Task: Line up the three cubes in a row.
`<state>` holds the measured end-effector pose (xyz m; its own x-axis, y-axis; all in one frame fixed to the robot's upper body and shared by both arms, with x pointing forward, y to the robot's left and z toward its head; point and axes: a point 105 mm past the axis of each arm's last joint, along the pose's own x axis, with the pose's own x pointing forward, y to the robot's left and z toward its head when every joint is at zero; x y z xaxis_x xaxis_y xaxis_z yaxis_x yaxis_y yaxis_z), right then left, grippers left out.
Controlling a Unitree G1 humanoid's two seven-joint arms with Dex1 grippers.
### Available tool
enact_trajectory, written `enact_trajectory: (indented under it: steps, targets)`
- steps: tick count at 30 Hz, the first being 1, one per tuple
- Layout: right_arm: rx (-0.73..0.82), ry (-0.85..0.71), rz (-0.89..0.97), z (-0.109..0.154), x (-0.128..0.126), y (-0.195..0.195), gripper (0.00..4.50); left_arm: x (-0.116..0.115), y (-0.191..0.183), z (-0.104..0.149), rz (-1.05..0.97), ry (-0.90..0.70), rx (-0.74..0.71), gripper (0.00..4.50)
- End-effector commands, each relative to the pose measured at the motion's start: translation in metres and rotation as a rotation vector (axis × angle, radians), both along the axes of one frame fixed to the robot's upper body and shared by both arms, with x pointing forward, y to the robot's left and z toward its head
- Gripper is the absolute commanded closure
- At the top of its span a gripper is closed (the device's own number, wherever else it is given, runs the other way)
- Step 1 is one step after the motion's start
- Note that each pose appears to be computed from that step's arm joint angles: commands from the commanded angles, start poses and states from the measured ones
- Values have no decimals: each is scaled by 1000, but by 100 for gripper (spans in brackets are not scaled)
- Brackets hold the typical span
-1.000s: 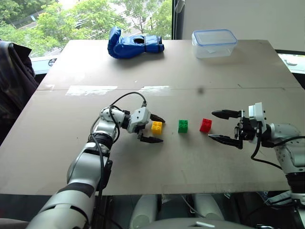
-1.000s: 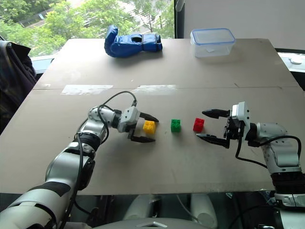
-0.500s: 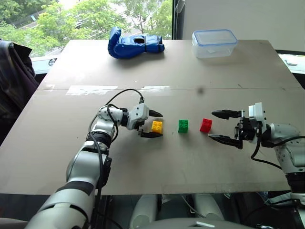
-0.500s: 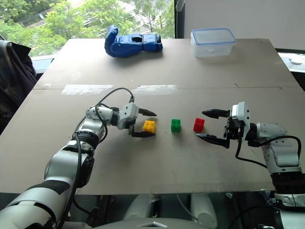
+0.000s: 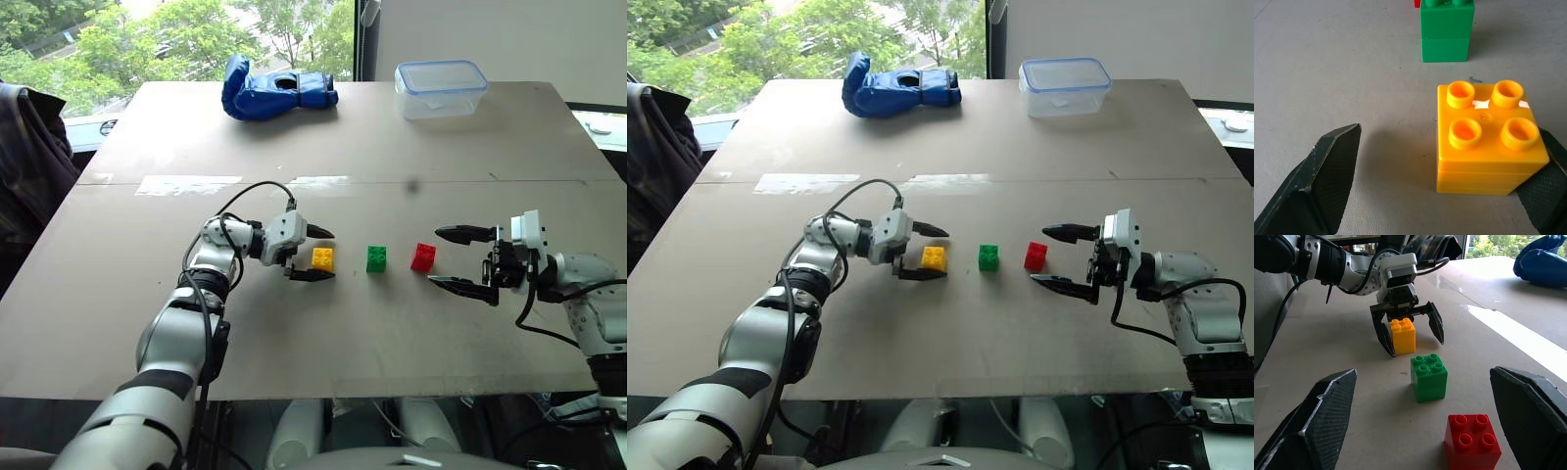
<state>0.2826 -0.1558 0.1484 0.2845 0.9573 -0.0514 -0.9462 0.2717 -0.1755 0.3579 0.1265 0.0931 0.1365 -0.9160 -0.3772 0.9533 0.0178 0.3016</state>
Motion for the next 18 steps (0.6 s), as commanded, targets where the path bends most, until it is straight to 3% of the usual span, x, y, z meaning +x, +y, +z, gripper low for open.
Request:
enact_trajectory:
  steps: [1,8,18]
  targets:
    - [5,-55,17,11,-2,1,0,3,4,6,17,-28,-14,5]
    - [0,-51,21,10,-3,1,0,1,0,11,-8,-26,-53,5]
    - [-28,-26,1,3,1,-3,0,-3,4,72,-93,-138,-178,5]
